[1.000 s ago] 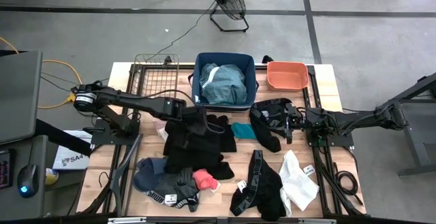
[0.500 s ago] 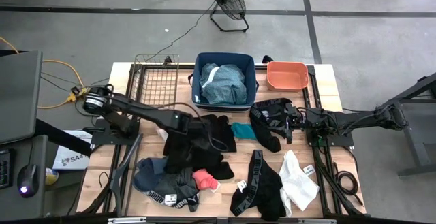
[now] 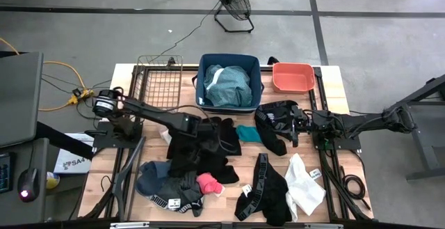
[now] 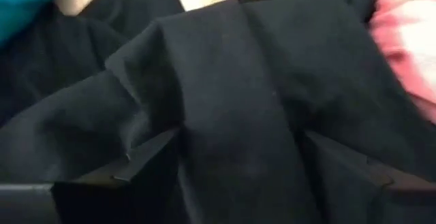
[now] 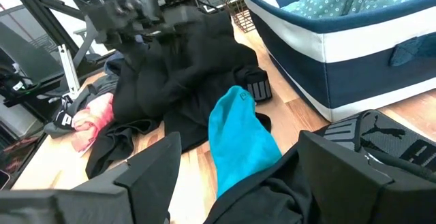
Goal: Pick & Place Cloths
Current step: Put black shirt into the blue laundry organizer
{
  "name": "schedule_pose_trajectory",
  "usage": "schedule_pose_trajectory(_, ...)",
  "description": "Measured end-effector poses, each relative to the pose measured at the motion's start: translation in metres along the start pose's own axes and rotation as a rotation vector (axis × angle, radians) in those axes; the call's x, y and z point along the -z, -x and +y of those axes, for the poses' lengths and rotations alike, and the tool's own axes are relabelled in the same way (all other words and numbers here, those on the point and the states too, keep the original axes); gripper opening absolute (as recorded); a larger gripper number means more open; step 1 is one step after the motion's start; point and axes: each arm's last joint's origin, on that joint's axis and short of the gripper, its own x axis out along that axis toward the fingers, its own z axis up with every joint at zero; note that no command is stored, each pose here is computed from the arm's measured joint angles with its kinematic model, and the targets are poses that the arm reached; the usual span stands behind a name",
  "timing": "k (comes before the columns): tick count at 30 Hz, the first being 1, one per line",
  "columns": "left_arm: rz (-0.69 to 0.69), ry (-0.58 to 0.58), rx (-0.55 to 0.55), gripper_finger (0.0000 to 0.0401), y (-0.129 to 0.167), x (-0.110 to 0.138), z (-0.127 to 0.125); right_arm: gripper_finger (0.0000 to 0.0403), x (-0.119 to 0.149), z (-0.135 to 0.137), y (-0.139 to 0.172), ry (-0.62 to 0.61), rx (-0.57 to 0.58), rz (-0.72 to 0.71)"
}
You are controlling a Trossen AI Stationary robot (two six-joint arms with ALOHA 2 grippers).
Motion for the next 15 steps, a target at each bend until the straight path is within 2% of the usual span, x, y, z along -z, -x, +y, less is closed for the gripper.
schedule_pose_trajectory(10,-0.017,0.066,0.158,0.0174,-0.02,0.01,0.017,0.0287,0.0,0.0,0.0,0.0,0.0,0.0)
schedule_pose_trajectory(15,-0.016,0.068,0.176,0.0091,-0.022,0.011,0.017,0.0287,0.0,0.0,0.0,0.0,0.0,0.0)
